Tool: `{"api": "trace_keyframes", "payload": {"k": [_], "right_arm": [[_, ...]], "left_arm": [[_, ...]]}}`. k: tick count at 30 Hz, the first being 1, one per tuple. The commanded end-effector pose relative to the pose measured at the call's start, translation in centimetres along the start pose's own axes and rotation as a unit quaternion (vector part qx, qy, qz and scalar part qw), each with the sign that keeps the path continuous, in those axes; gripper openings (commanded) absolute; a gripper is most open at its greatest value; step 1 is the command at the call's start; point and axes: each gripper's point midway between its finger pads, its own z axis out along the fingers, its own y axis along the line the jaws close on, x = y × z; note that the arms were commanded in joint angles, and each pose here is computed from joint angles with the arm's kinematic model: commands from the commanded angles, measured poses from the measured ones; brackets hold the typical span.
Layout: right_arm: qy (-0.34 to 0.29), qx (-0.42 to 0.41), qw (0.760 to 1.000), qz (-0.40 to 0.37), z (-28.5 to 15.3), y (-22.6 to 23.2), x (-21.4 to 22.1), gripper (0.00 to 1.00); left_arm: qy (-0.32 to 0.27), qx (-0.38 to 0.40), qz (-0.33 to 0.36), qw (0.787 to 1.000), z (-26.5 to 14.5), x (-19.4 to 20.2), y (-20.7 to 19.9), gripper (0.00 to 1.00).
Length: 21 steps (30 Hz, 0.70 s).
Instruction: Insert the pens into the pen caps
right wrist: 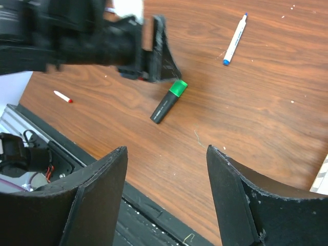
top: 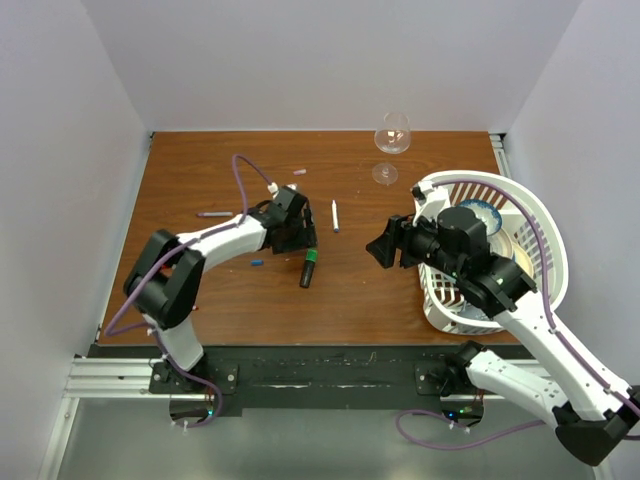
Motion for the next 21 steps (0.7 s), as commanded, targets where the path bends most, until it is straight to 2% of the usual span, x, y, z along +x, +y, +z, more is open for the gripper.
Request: {"api": "trace_keyframes", "payload": {"k": [1, 5, 7, 11, 16, 21], "right_arm": [[-0.027, 0.003, 1.0, -0.004, -0.2, 0.4, -2.0, 0.66], [-0.031, -0.01, 0.999, 0.002, -0.1, 0.9, -2.2, 0.65], [-0.034, -0.023, 0.999, 0.003, 0.1, 1.3, -2.1, 0.64], [-0.039, -0.025, 0.999, 0.005, 0.6, 1.4, -2.4, 0.63], [-0.043, -0.061, 0.997, 0.012, 0.7, 2.6, -2.4, 0.62], [-0.051, -0.085, 0.995, 0.02, 0.8, 3.2, -2.1, 0.61]], "left_arm": [[-0.078, -0.042, -0.055, 0.995, -5.0, -4.2, 2.1, 0.78], [-0.104, -0.089, -0.162, 0.977, -7.8, -5.4, 6.9, 0.77], [-0.114, -0.117, -0.194, 0.967, -8.8, -5.1, 9.4, 0.75], [-0.175, -0.188, -0.264, 0.93, -12.7, -6.6, 15.2, 0.73], [-0.206, -0.272, -0.304, 0.889, -16.2, -6.9, 22.4, 0.73], [-0.197, -0.343, -0.34, 0.853, -18.3, -5.0, 27.8, 0.72]]}}
